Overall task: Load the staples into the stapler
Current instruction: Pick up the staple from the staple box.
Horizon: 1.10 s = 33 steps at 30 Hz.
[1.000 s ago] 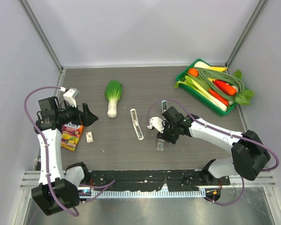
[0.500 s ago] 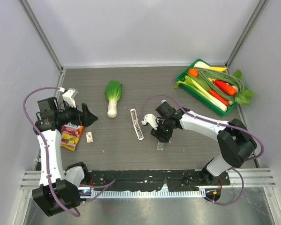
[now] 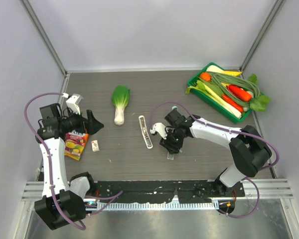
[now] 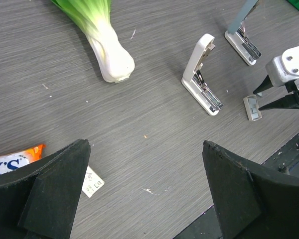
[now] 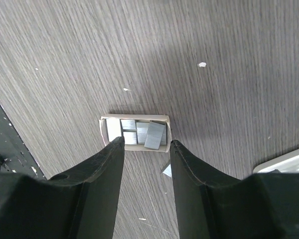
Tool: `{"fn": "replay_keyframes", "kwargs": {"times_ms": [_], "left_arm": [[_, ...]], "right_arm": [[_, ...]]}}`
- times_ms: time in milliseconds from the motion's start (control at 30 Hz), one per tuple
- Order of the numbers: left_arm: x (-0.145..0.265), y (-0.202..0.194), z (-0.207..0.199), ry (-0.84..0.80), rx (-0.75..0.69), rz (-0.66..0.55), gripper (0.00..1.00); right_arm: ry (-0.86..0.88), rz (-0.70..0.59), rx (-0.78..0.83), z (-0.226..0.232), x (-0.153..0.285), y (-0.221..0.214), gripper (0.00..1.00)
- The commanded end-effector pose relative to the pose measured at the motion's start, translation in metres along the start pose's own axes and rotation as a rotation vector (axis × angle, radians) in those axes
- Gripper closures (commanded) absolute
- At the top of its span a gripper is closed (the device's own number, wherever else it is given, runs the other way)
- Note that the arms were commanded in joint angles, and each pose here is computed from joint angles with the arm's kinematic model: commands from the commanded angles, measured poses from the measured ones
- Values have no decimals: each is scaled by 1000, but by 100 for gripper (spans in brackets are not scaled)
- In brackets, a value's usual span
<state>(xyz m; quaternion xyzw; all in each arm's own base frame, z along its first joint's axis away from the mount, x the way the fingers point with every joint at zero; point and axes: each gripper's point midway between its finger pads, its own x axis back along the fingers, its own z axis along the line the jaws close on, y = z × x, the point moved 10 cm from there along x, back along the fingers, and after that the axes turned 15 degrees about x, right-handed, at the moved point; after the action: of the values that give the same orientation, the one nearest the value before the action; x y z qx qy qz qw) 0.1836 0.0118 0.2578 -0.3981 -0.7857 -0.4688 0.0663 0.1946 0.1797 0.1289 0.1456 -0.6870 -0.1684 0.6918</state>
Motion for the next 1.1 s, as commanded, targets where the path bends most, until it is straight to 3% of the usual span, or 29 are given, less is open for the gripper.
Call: {"fn": "replay_keyframes", "kwargs": {"times_ms": [0, 1067], "left_arm": [[2, 3, -1, -19, -27, -30, 1], [3, 3, 0, -21, -21, -29, 1]], "right_arm": [[10, -45, 24, 3, 6, 10, 54], [-16, 50, 11, -1, -16, 0, 66]]}}
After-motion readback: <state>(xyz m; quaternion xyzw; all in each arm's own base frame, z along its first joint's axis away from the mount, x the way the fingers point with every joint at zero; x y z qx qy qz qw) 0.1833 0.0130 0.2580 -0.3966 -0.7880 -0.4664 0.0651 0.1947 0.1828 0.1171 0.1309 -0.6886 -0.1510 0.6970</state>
